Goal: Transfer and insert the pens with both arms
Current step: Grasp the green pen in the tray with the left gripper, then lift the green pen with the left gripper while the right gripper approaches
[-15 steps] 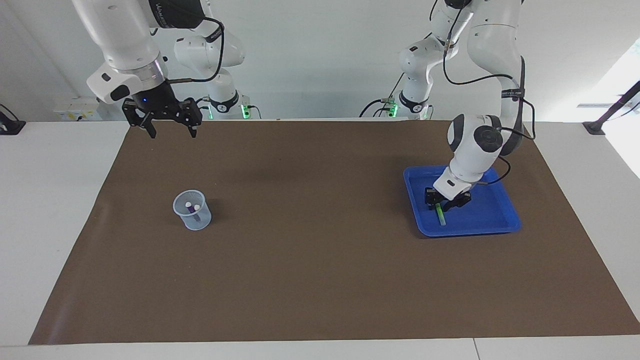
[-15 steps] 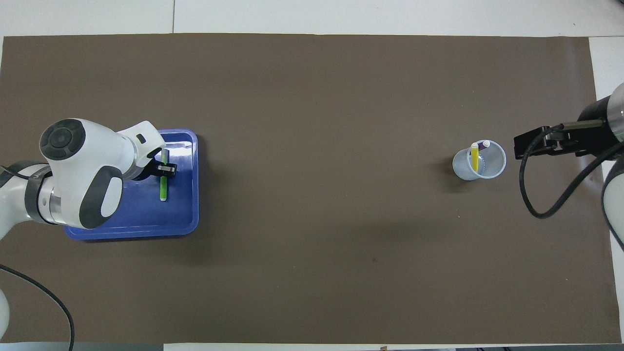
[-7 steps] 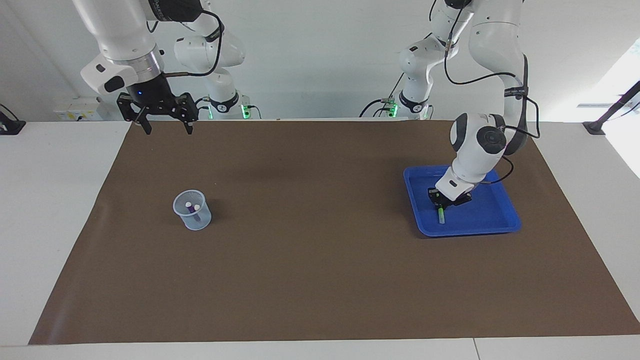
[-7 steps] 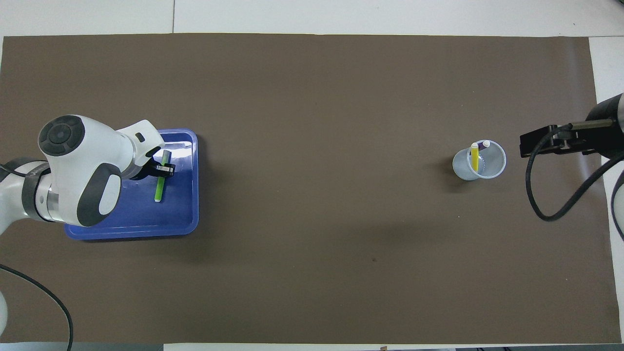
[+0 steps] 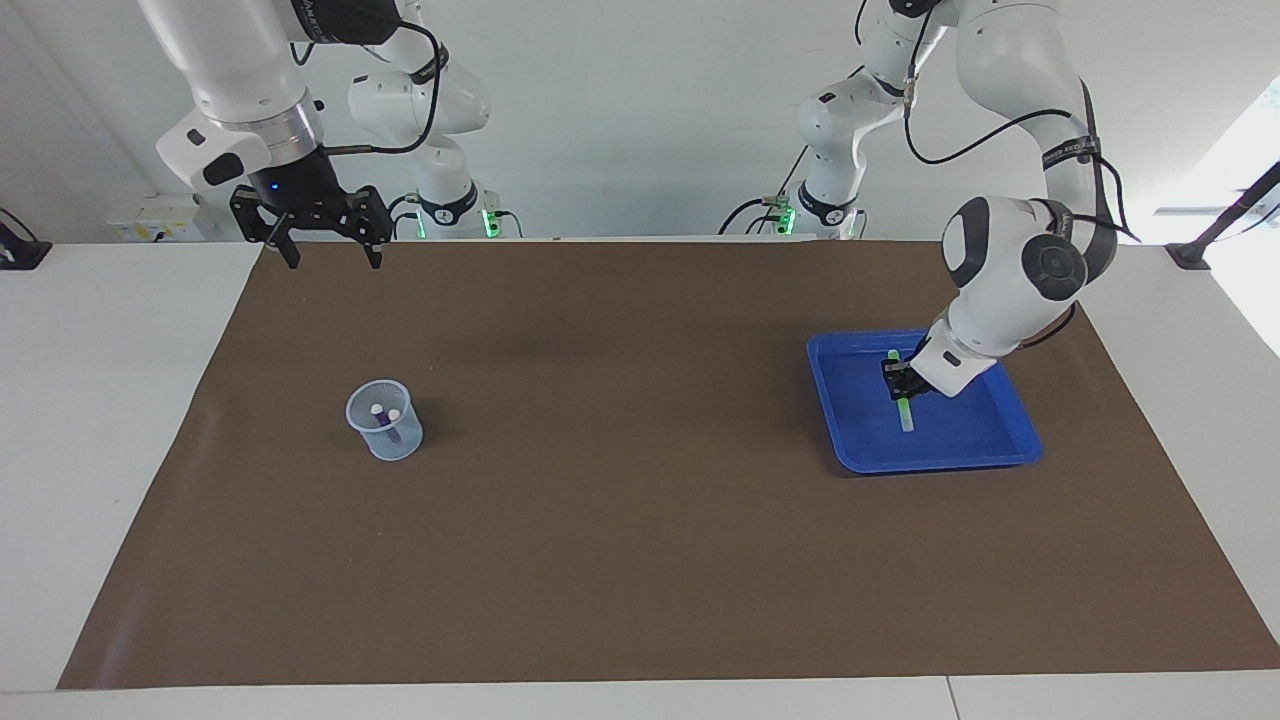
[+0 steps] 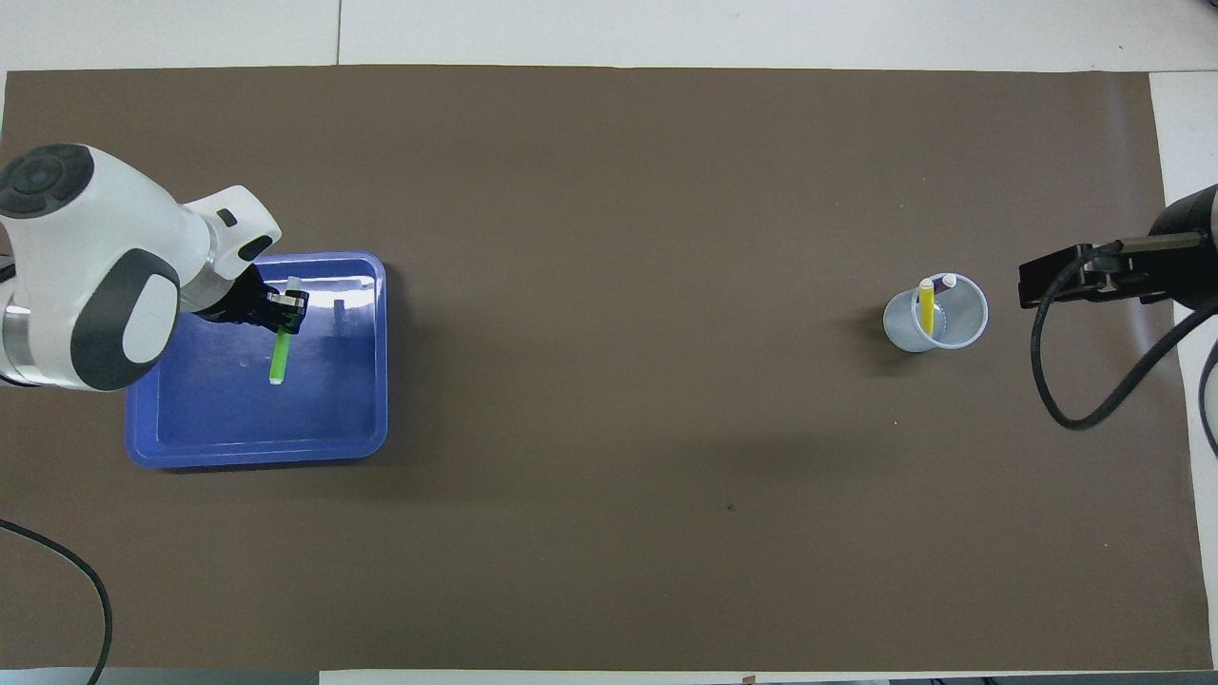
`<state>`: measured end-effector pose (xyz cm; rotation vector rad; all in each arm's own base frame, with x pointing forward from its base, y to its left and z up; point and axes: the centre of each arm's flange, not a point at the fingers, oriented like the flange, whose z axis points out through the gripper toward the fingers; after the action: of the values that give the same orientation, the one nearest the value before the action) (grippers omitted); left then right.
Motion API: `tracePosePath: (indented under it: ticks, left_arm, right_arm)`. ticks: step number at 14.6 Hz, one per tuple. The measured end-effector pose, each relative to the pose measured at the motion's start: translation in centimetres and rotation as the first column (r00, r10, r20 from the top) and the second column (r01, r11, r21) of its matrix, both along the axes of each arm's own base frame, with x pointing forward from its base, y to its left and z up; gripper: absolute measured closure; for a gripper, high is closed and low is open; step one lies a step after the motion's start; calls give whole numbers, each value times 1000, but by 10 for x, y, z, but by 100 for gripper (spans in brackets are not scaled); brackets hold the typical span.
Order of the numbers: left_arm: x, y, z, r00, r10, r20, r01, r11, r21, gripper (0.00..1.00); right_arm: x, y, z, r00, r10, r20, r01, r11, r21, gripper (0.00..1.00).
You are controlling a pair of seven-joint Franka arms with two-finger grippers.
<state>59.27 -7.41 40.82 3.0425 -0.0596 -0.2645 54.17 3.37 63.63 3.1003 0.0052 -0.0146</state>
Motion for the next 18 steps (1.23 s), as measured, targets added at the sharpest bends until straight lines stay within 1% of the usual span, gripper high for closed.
tracePosePath:
  ticks: [2, 3, 4, 5, 6, 7, 8, 11, 13, 14, 16, 17, 18]
  left_arm:
    - [5, -8, 32, 986, 162, -42, -165, 984, -62, 83]
    - [7, -15, 47, 962, 265, -73, -271, 958, -92, 83]
    - [8, -22, 61, 921, 373, -109, -384, 917, -106, 83]
    - [9, -31, 70, 869, 471, -148, -488, 867, -105, 83]
    - [8, -43, 78, 806, 560, -192, -584, 806, -96, 83]
    - [5, -58, 83, 735, 634, -239, -666, 742, -80, 83]
    - [2, -76, 88, 653, 696, -299, -740, 670, -58, 83]
    - [-4, -107, 104, 423, 771, -477, -876, 482, 3, 83]
    - [-8, -124, 115, 286, 777, -560, -922, 382, 58, 83]
    - [-11, -138, 121, 232, 774, -589, -935, 345, 85, 83]
    - [-20, -171, 131, 141, 762, -632, -950, 285, 131, 83]
    - [-25, -186, 134, 119, 753, -647, -950, 275, 146, 83]
    - [-33, -202, 136, 106, 742, -661, -948, 276, 158, 83]
  right_arm:
    - [0, -1, 0, 1000, -2, -1, 2, 1000, 0, 0]
    - [0, -1, 0, 1000, -2, -2, 2, 1000, 2, 0]
    - [0, -1, 0, 1000, -2, -4, 2, 1000, 5, 0]
    - [0, 0, -1, 1000, -3, -5, 3, 1000, 7, 0]
    - [0, 0, -1, 1000, -9, -6, 9, 1000, 9, 0]
    - [-1, 1, -2, 1000, -24, -7, 24, 1000, 14, 0]
    - [-1, 2, -2, 999, -46, -9, 47, 998, 30, 0]
    - [-1, 5, -4, 997, -71, -16, 71, 996, 56, 0]
    - [-1, 5, -5, 997, -73, -19, 74, 996, 56, 0]
    - [-1, 4, -5, 997, -74, -19, 75, 996, 56, 0]
    - [-1, 4, -5, 997, -74, -22, 76, 996, 56, 0]
    - [-1, 5, -5, 997, -78, -22, 80, 995, 60, 0]
    - [-1, 7, -5, 995, -97, -26, 98, 992, 81, 0]
